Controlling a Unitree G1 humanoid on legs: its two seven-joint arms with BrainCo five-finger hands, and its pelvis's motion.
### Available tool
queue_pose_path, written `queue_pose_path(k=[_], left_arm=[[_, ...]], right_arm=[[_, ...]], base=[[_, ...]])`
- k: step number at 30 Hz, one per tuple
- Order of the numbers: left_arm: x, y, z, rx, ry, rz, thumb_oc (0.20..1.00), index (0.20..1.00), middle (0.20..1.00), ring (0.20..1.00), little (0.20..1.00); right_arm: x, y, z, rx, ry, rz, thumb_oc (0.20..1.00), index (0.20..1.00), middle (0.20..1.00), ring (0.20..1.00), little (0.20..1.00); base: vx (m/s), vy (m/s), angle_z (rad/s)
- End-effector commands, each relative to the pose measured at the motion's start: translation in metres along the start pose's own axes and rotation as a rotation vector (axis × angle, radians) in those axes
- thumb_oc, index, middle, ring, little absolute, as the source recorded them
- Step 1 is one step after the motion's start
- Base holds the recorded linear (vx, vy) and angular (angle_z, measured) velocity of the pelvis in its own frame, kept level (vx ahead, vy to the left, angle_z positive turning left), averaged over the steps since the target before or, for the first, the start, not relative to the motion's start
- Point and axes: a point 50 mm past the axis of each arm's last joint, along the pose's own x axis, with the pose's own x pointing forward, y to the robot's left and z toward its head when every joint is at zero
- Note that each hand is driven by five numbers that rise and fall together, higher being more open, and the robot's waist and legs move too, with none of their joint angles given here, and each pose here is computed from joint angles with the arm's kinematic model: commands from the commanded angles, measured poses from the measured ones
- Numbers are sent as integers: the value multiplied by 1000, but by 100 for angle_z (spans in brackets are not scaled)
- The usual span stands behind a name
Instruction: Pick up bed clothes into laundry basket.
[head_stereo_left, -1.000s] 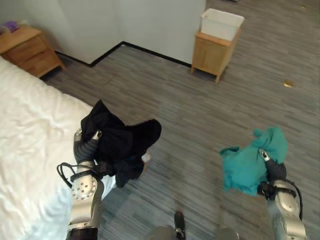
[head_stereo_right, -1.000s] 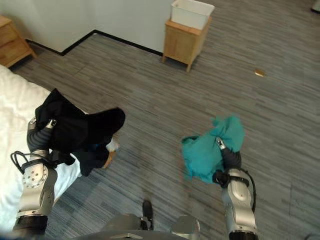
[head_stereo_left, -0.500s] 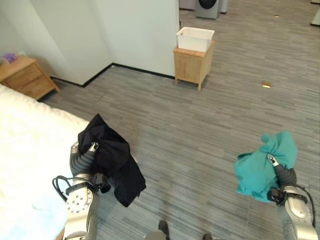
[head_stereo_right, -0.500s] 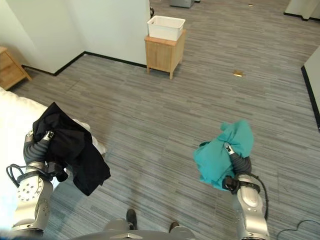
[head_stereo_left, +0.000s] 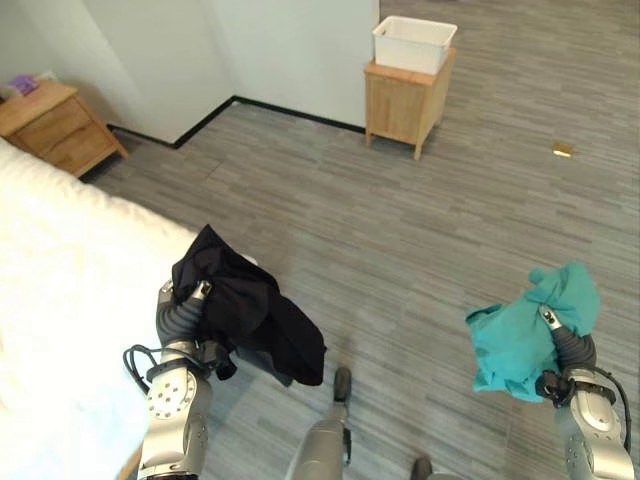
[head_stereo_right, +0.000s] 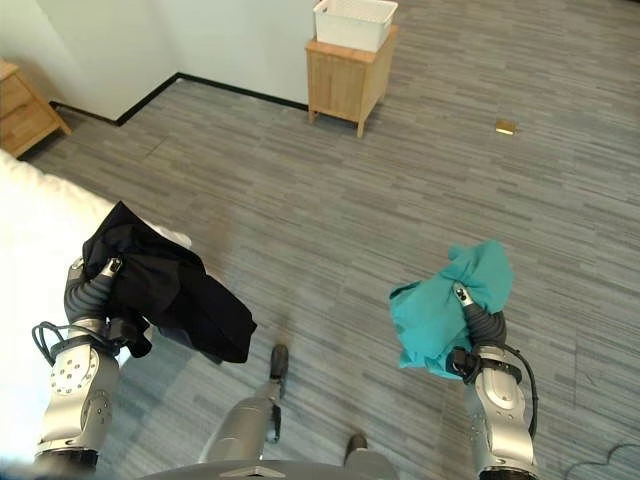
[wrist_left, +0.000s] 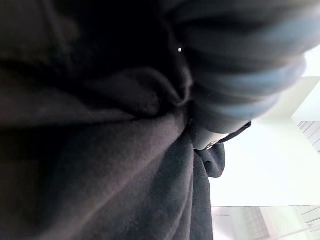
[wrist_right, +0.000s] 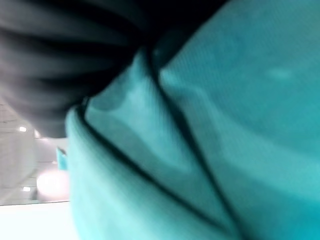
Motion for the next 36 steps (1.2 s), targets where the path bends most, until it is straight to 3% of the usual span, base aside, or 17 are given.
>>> queue_pose_path(k=[1, 6, 10, 17, 22, 28, 36], left_arm=[[11, -10, 70, 83, -338, -136, 200, 200, 200, 200, 200], [24, -19, 85, 142, -397, -177, 200, 200, 200, 200, 200], [17, -14, 79, 106, -365, -173, 200, 200, 200, 200, 200], [16, -5, 67, 142, -318, -140, 200, 200, 200, 200, 200], [13, -18, 36, 4, -175, -166, 200, 200, 200, 200, 200], [11, -27, 24, -47, -110, -214, 200, 200, 200, 200, 200], [0, -17, 10, -27, -56, -164, 200, 200, 200, 200, 200]], right_arm=[[22, 18, 46, 11, -237, 80, 200, 200, 200, 200, 200], [25, 44, 41, 38, -213, 164, 200, 200, 200, 200, 200], [24, 32, 39, 56, -200, 119, 200, 200, 200, 200, 200], [16, 16, 30, 40, -166, 42, 200, 200, 200, 200, 200], [21, 19, 37, 30, -192, 93, 200, 200, 200, 200, 200], [28, 4, 51, 29, -237, 17, 200, 200, 200, 200, 200], [25, 10, 41, -31, -200, 60, 200, 200, 200, 200, 200]], base=[[437, 204, -16], [658, 401, -27], [501, -48, 18], [657, -210, 54], [732, -445, 25], [520, -361, -48], [579, -7, -94]])
